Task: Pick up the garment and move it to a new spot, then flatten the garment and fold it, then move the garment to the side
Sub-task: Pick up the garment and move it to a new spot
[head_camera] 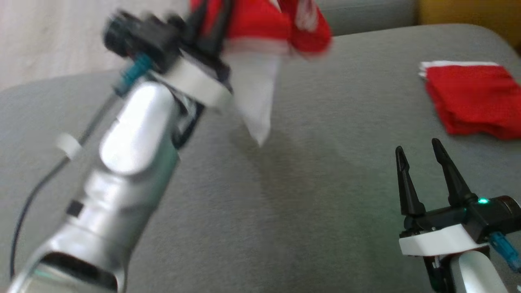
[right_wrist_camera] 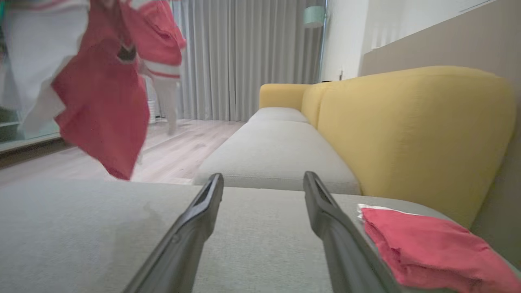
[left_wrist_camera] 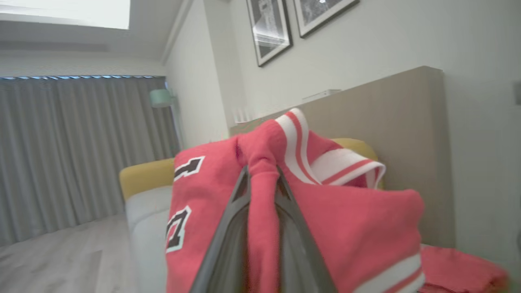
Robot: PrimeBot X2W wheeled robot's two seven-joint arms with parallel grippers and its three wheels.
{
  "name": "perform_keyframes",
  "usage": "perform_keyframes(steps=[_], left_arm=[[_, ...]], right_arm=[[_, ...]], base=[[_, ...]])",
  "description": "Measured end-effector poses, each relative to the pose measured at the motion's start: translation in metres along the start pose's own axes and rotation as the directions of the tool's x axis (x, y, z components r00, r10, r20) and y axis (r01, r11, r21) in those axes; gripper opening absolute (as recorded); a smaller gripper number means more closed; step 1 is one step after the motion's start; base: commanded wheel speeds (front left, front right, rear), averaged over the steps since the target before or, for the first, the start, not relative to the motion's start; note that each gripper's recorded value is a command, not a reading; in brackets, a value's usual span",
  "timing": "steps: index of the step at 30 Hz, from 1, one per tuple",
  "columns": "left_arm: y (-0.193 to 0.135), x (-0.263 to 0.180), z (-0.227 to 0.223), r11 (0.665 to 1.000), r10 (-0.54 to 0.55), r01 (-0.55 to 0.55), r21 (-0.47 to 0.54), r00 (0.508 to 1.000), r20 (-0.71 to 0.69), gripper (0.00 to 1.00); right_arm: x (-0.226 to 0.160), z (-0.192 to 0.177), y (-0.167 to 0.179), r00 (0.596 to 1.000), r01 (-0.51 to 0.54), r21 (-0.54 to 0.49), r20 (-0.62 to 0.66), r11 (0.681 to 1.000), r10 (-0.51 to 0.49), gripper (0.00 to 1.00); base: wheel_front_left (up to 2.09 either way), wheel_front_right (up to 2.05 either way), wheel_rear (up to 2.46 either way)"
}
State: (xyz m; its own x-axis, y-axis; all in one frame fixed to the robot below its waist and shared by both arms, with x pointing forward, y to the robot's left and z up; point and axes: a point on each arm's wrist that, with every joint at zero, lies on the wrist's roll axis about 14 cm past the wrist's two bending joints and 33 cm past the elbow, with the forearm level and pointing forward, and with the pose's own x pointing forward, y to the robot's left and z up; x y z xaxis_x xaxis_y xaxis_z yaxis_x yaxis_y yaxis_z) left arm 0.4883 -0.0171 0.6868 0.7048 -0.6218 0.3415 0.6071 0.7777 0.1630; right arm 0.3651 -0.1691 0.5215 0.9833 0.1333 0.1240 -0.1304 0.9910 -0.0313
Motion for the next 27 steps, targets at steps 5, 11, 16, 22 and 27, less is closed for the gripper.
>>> perform_keyframes(steps=[5,11,16,22,27], left_arm=[[-0.083,-0.014,-0.075,0.978,-0.173,0.151,-0.145,0.974,-0.148,0.00],[-0.141,-0.071,-0.192,0.944,-0.304,0.214,-0.252,0.860,-0.409,0.00],[-0.155,-0.073,-0.209,0.943,-0.303,0.205,-0.263,0.854,-0.422,1.00],[-0.150,-0.065,-0.174,0.964,-0.191,0.113,-0.242,0.925,-0.328,1.00],[-0.126,-0.098,-0.151,0.983,-0.031,-0.029,-0.183,0.948,-0.318,1.00]], right_arm=[[-0.018,0.008,-0.020,0.996,0.087,0.007,0.016,0.996,-0.087,1.00],[-0.007,0.000,-0.023,0.995,0.104,0.016,-0.009,0.994,-0.104,1.00],[-0.002,-0.001,-0.034,0.991,0.137,0.010,-0.013,0.991,-0.137,1.00],[-0.015,-0.009,-0.041,0.985,0.170,0.023,-0.040,0.985,-0.169,1.00],[-0.026,-0.019,-0.022,0.989,0.132,0.058,-0.071,0.990,-0.128,1.00]], base=[[0.00,0.00,0.00],[0.00,0.00,0.00],[0.00,0.00,0.00],[0.00,0.00,0.00],[0.00,0.00,0.00]])
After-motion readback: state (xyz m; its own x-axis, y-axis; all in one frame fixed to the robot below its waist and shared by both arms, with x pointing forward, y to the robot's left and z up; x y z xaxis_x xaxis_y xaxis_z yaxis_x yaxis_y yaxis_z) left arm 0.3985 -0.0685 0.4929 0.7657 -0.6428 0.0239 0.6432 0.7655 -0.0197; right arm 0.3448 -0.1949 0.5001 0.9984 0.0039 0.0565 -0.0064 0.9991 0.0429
